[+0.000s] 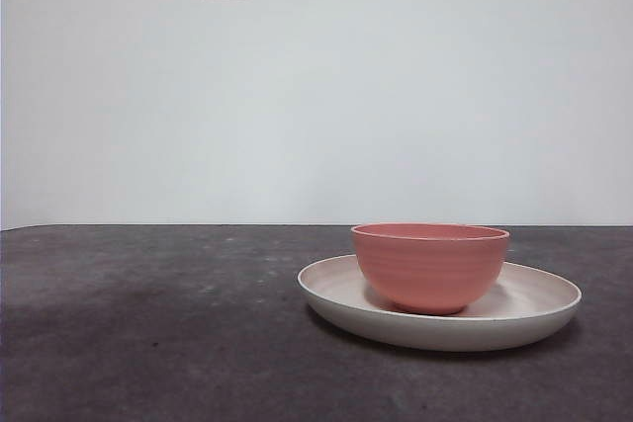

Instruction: Place the red bowl on the white plate

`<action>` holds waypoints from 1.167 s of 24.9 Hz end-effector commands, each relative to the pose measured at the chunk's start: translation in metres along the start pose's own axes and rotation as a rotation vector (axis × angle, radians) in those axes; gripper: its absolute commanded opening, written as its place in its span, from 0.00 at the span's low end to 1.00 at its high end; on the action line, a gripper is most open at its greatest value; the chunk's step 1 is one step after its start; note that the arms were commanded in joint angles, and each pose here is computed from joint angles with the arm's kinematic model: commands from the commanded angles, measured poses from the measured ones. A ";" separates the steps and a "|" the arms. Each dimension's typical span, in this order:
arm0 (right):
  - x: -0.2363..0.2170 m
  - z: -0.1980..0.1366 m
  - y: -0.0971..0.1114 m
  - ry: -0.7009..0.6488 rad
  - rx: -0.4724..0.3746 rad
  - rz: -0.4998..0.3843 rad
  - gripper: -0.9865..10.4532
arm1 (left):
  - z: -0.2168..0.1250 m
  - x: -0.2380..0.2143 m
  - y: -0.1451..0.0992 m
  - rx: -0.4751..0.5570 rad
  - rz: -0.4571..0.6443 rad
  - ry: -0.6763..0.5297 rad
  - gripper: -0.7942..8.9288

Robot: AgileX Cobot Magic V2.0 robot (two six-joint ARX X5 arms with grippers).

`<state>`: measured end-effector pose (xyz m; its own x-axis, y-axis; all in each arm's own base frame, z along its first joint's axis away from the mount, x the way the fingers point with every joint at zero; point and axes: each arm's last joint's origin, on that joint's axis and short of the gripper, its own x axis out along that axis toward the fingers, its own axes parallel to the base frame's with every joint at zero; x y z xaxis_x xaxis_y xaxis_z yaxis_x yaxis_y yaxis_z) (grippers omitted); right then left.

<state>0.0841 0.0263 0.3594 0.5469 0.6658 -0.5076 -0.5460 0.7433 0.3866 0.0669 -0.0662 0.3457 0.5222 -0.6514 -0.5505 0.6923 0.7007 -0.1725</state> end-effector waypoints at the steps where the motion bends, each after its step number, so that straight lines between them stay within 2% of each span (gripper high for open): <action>1: -0.003 0.004 0.002 -0.018 -0.022 0.004 0.57 | -0.007 -0.001 0.000 -0.078 -0.008 -0.010 0.76; 7: -0.003 0.005 0.002 -0.016 -0.009 0.003 0.57 | -0.012 -0.005 0.000 -0.073 -0.009 -0.004 0.76; 10: 0.000 0.006 -0.001 -0.004 0.059 -0.014 0.57 | -0.013 -0.005 0.000 -0.075 -0.007 0.010 0.76; 14: 0.010 0.009 -0.010 0.055 0.143 -0.084 0.57 | -0.015 -0.005 0.001 -0.079 -0.004 0.028 0.76; 18: 0.032 0.017 -0.028 0.160 0.203 -0.111 0.57 | -0.015 -0.005 0.001 -0.081 -0.003 0.030 0.76; 26: 0.088 0.031 -0.070 0.326 0.250 -0.107 0.57 | -0.015 -0.005 0.001 -0.081 -0.003 0.030 0.76; 29: 0.110 0.034 -0.088 0.363 0.269 -0.106 0.54 | -0.015 -0.005 0.001 -0.080 -0.003 0.030 0.76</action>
<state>0.2062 0.0357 0.2964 0.3074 0.5547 -0.7732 -0.2690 0.8300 0.4886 0.0569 -0.0570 0.3333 0.5050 -0.6353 -0.5842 0.6436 0.7282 -0.2355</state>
